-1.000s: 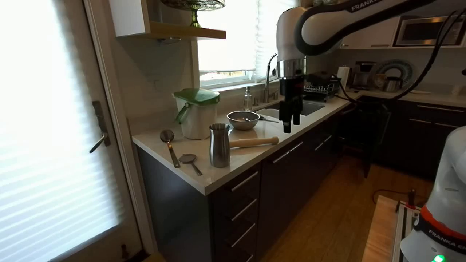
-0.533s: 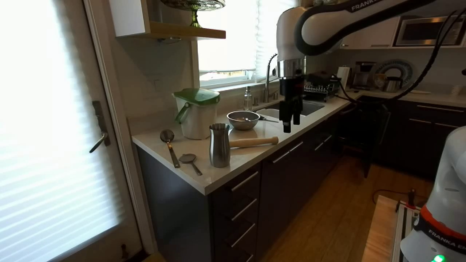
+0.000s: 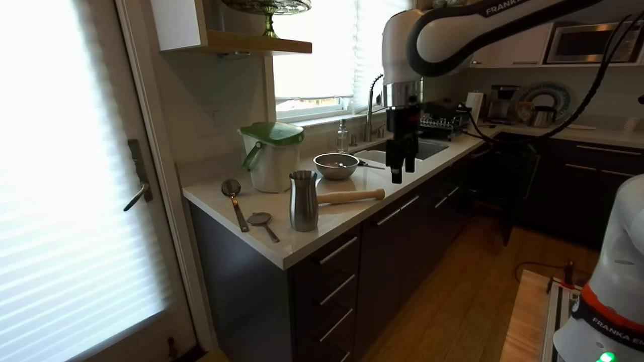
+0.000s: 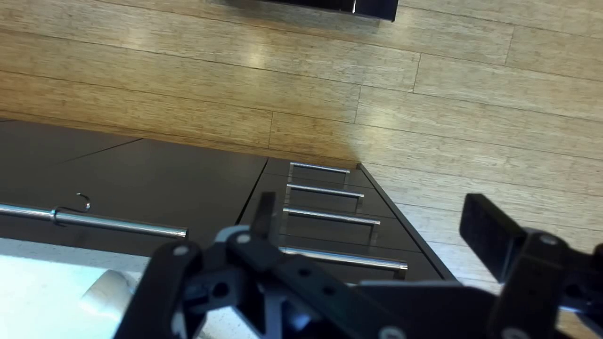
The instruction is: Open the second left drawer from the top
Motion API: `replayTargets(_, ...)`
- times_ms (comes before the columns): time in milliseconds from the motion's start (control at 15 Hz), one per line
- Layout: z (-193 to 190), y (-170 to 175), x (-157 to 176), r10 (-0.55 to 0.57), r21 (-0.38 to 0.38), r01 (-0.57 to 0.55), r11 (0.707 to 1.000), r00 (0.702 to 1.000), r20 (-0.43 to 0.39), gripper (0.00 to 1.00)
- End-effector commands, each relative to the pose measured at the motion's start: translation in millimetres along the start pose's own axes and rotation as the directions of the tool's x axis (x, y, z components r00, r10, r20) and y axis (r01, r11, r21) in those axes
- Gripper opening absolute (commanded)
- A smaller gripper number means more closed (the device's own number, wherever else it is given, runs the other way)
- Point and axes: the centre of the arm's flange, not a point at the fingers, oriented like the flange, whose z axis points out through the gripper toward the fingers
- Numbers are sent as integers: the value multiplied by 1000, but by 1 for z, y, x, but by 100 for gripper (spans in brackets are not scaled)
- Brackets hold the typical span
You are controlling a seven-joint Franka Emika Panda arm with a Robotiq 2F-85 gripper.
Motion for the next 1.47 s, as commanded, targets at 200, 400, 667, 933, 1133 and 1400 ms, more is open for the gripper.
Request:
replayTargets(200,5,-18,0,-136,-69,132,989,989,-55,100)
replayTargets(400,21,-56,3,-267,-132,252,959,957,-115,100)
replayTargets(667,65,-100,-1,-448,-232,404,885,875,-185,100)
replayTargets(933,122,-109,-15,-633,-303,567,766,746,-207,100)
replayTargets(1133,162,-105,-14,-751,-355,667,655,628,-204,100)
replayTargets(1400,204,-96,-12,-877,-428,767,478,442,-187,100)
